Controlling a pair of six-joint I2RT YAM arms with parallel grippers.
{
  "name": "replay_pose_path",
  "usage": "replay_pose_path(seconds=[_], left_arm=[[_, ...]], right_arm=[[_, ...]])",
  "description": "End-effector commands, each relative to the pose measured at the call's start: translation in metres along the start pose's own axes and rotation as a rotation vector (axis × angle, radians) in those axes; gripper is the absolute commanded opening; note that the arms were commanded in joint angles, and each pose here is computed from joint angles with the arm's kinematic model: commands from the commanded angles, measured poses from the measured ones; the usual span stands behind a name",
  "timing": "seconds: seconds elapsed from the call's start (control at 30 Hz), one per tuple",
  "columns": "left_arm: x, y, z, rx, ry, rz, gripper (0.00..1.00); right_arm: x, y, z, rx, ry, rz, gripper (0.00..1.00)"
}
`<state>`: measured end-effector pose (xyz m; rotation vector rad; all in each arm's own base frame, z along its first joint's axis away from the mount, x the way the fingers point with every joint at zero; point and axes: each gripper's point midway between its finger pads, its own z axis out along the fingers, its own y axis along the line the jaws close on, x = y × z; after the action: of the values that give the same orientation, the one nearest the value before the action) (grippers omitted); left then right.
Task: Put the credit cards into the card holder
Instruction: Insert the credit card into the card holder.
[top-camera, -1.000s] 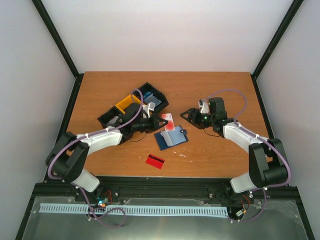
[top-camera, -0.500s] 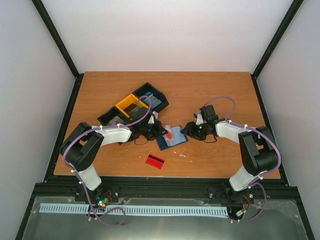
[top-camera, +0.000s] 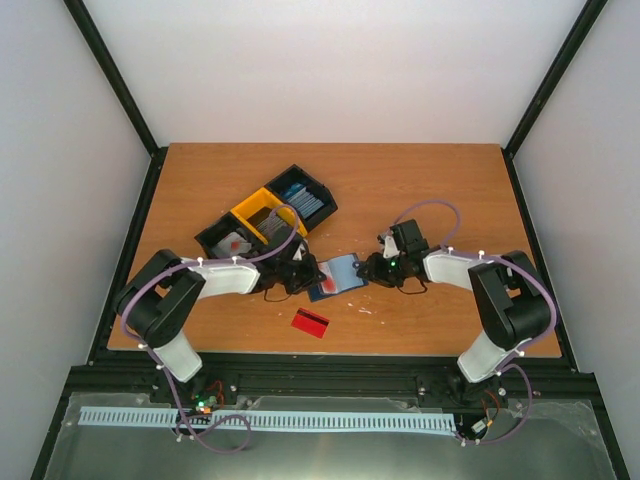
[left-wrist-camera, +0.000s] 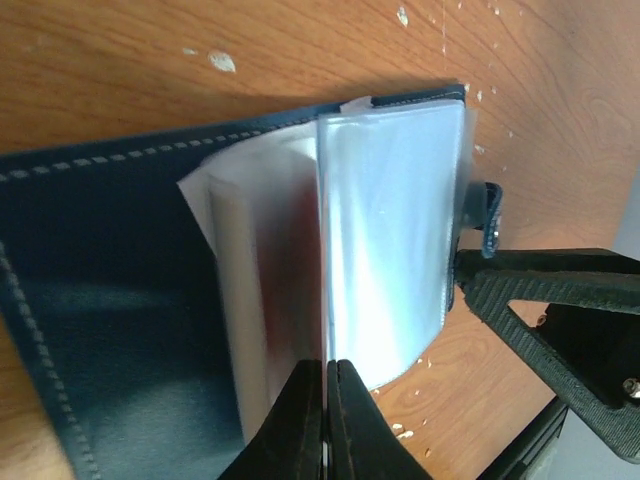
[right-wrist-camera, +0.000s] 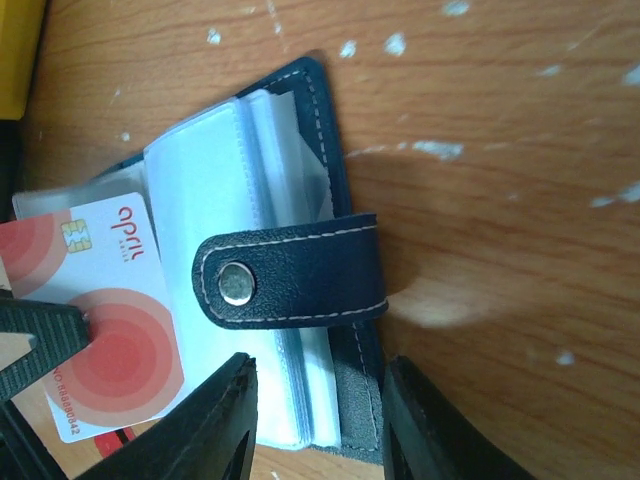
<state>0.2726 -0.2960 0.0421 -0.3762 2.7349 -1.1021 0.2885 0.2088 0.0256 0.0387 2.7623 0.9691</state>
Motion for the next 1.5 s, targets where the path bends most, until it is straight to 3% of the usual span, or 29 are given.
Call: replay_pose_path(seconds=[0.0, 0.17, 0.33, 0.73, 1.0, 1.47], left_arm=[[0.005, -0.005, -0.001, 0.046, -0.006, 0.023, 0.01], [-0.001, -0.018, 0.002, 0.125, -0.033, 0.089, 0.01], [-0.002, -0.015, 0.006, 0.128, -0.041, 0.086, 0.01], [-0.022, -0.020, -0.020, 0.101, -0.185, 0.098, 0.01], [-0.008, -0.027, -0.001, 0.175, -0.080, 0.111, 0.01], [-0.008, -0.010, 0.008, 0.160, -0.039, 0.125, 0.01]], right_arm=[[0.025, -0.004, 0.008, 0.021, 0.061, 0.032, 0.35], [0.020, -0.009, 0.005, 0.071, 0.047, 0.022, 0.35], [0.017, -0.007, 0.005, 0.082, 0.057, 0.010, 0.36], [-0.010, -0.008, -0.008, 0.208, 0.037, -0.117, 0.44], [0.005, -0.007, 0.011, 0.139, 0.134, -0.116, 0.45], [0.017, -0.015, 0.018, 0.136, 0.183, -0.099, 0.44]])
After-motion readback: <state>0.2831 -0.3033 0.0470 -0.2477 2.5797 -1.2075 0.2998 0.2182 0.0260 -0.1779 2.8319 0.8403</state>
